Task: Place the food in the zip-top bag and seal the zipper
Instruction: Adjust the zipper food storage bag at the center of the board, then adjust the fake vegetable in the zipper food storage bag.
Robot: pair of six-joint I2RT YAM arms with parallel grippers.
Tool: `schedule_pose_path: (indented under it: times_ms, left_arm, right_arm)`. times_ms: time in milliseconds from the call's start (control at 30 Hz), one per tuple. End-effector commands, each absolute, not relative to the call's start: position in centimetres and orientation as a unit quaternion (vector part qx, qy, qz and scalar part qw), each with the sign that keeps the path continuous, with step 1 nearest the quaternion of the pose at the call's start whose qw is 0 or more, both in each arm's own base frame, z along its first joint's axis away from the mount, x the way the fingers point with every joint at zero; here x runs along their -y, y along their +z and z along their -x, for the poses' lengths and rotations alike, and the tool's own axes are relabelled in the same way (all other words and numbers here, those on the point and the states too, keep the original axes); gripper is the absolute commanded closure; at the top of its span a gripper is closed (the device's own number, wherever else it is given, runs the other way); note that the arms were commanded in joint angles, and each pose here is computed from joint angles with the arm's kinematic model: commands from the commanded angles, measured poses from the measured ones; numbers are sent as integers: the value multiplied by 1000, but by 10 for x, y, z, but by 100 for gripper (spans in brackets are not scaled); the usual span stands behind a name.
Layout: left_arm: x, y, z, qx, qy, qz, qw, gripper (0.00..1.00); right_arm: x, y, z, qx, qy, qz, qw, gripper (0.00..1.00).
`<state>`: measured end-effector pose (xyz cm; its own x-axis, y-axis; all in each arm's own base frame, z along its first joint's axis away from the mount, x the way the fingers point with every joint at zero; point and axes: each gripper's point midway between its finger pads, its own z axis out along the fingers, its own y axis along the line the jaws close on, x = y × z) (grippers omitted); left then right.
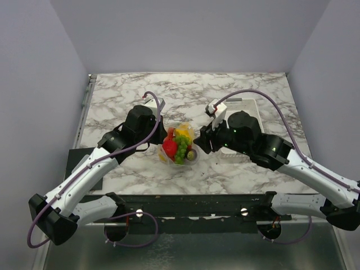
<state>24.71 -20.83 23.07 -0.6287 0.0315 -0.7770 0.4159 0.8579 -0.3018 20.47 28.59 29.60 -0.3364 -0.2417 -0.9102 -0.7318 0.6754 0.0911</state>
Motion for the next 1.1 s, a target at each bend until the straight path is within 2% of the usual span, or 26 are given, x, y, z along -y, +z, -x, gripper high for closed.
schedule_pose_path:
  times_ms: [0, 300, 500, 1067]
  left_arm:
    - [217, 251, -251, -856, -256, -131, 429, 100]
    - [217, 251, -251, -856, -257, -132, 428, 100]
    - [217, 251, -251, -856, -257, -132, 428, 100]
    - [217, 247, -251, -858, -254, -134, 425, 100]
  right_arm:
    - [-298, 294, -174, -727, 320, 383, 472, 47]
    - [-306, 278, -161, -687, 344, 428, 476, 41]
    - [-314, 269, -166, -670, 324, 457, 487, 37]
    - [-311, 219, -172, -689, 242, 490, 477, 41]
